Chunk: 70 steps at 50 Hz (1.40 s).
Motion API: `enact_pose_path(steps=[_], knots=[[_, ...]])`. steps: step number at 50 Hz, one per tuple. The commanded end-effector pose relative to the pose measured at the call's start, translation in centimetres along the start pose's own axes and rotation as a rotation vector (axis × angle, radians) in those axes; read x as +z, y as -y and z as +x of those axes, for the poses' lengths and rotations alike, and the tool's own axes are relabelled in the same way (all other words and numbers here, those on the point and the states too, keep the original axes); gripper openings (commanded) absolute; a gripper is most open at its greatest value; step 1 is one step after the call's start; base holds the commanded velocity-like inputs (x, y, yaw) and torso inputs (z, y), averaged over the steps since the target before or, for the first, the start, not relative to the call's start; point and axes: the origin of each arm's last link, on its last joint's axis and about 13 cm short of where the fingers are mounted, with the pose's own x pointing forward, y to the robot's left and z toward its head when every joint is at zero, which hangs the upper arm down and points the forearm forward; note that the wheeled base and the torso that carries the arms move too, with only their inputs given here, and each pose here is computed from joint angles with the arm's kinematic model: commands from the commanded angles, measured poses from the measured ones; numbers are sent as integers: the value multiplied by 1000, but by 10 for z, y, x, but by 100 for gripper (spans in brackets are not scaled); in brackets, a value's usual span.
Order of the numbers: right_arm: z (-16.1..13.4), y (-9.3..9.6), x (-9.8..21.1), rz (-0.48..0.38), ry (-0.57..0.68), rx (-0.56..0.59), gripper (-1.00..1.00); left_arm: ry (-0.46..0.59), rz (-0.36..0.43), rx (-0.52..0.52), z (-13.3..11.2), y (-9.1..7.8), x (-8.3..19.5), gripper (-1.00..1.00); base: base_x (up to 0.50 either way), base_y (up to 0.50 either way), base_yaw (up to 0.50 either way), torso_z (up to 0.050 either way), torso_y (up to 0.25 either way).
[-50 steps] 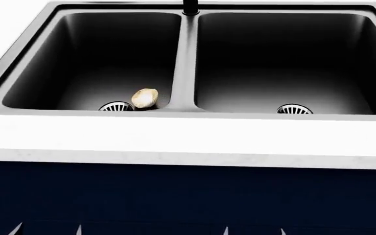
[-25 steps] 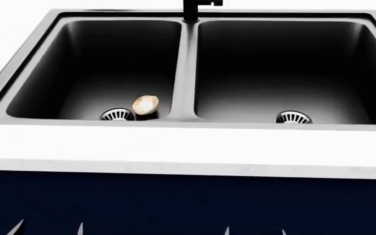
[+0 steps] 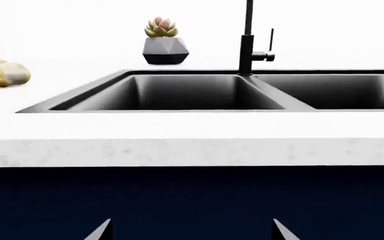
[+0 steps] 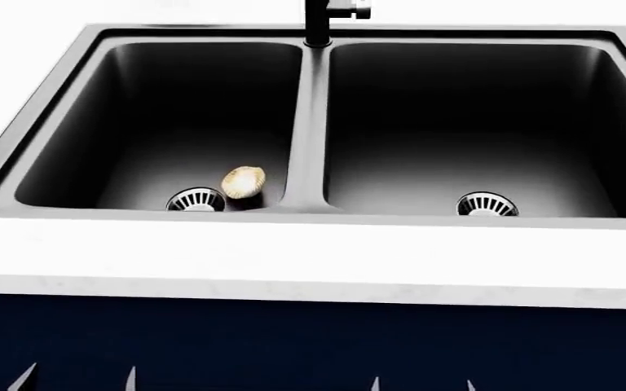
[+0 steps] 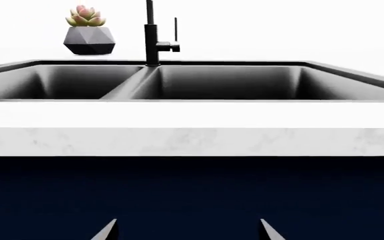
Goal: Turn on the sink faucet.
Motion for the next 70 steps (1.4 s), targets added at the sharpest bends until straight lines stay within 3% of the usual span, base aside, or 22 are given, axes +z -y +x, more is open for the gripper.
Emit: enact_pose_path(steps=[1, 8, 16, 23, 26, 27, 28, 30, 31, 35, 36, 39, 42, 43, 44, 46, 50, 52, 55, 58, 66, 70], knots=[[3, 0, 19, -61, 8, -3, 100, 17, -45, 18, -3, -2, 17, 100, 0, 0, 0, 0, 0], [6, 8, 80, -47, 96, -14, 100, 60, 4, -30, 0, -1, 54, 100, 0, 0, 0, 0, 0], [-5, 10, 119, -81, 153, -2, 100, 115, 36, -97, -7, 5, 108, 100, 0, 0, 0, 0, 0], [-6, 17, 152, -86, 202, 2, 100, 145, 44, -96, -5, -6, 138, 100, 0, 0, 0, 0, 0], [-2, 23, 166, -58, 216, 1, 100, 170, 131, -114, -2, -4, 149, 100, 0, 0, 0, 0, 0], [2, 27, 173, -86, 222, -2, 100, 170, 122, -117, 0, -7, 154, 100, 0, 0, 0, 0, 0], [4, 30, 177, -92, 225, -11, 100, 170, 112, -116, 3, -10, 159, 100, 0, 0, 0, 0, 0], [7, 34, 185, -81, 237, -17, 100, 123, -32, -159, 9, -11, 170, 100, 0, 0, 0, 0, 0], [11, 36, 190, -71, 241, -20, 100, 157, 53, -132, 12, -15, 177, 100, 0, 0, 0, 0, 0], [31, 47, 208, -93, 233, 11, 100, 192, 103, -120, 42, -25, 195, 100, 0, 0, 0, 0, 0], [36, 48, 208, -115, 226, 16, 100, 181, 123, -65, 58, -26, 194, 100, 0, 0, 0, 0, 0], [48, 53, 217, -133, 227, 23, 100, 197, 79, -74, 68, -26, 205, 100, 0, 0, 0, 0, 0], [57, 62, 235, -119, 237, 27, 100, 209, 86, -71, 71, -31, 213, 100, 0, 0, 0, 0, 0], [61, 63, 241, -128, 234, 32, 100, 191, -31, -94, 72, -33, 216, 100, 0, 0, 0, 0, 0], [65, 66, 248, -131, 243, 42, 100, 143, -80, -99, 76, -33, 216, 100, 0, 0, 0, 0, 0], [69, 67, 253, -127, 225, 60, 100, 155, 1, -73, 80, -39, 219, 100, 0, 0, 0, 0, 0], [77, 71, 255, -110, 206, 51, 100, 147, 38, -62, 92, -49, 237, 100, 0, 0, 0, 0, 0], [86, 75, 263, -145, 176, 42, 100, 139, 58, -87, 105, -52, 249, 100, 0, 0, 0, 0, 0], [100, 79, 273, -132, 160, 40, 100, 208, 98, -106, 119, -51, 257, 100, 0, 0, 0, 0, 0], [109, 80, 279, -210, 155, 31, 100, 175, 151, -87, 135, -54, 261, 100, 0, 0, 0, 0, 0], [120, 97, 290, -156, 156, -16, 100, 144, 152, -87, 150, -55, 254, 100, 0, 0, 0, 1, -15], [117, 98, 295, -132, 167, 5, 100, 149, 165, -79, 151, -62, 269, 100, 0, 0, 0, 8, -131]])
